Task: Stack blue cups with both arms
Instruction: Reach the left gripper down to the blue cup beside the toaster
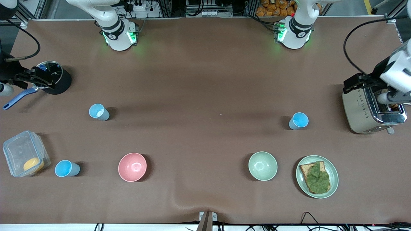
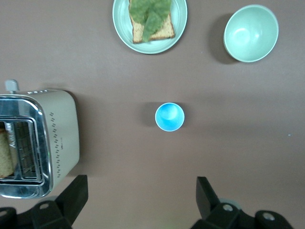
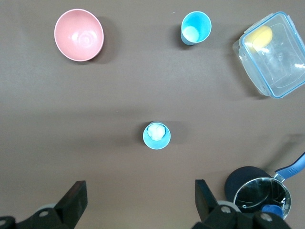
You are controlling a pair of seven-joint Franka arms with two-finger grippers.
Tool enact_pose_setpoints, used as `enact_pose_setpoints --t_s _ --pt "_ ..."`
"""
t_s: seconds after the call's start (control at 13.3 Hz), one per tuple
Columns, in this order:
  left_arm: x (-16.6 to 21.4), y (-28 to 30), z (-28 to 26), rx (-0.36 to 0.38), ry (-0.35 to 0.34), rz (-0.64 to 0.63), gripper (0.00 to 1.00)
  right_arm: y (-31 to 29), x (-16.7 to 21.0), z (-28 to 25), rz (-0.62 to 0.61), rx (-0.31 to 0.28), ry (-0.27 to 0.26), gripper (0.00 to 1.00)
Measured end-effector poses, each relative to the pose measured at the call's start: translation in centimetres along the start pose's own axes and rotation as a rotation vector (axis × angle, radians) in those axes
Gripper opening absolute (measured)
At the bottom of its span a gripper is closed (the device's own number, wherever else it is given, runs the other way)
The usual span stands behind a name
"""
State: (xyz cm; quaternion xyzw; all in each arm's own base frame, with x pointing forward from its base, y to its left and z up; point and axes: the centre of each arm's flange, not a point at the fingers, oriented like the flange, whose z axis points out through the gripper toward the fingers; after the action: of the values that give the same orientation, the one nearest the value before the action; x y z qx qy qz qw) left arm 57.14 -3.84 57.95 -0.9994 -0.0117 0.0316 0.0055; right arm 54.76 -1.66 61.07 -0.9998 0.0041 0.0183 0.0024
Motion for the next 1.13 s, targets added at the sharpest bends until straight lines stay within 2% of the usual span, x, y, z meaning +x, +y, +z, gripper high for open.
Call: enact_pose_setpoints --t_s 0.38,0.75,1.13 --pt "1.5 1.3 11.9 -0.004 0.033 0.02 1.0 -0.2 -0.1 0.1 -0.003 0.0 -0.007 1.0" --pt "-0.3 0.7 22.4 -0.011 0.081 0.013 1.0 -0.6 -0.1 0.2 -0.011 0.0 -0.01 1.0" --pt "-0.5 0.3 29.0 -0.012 0.047 0.006 1.0 -0.5 0.6 2.1 -0.009 -0.001 -0.047 1.0"
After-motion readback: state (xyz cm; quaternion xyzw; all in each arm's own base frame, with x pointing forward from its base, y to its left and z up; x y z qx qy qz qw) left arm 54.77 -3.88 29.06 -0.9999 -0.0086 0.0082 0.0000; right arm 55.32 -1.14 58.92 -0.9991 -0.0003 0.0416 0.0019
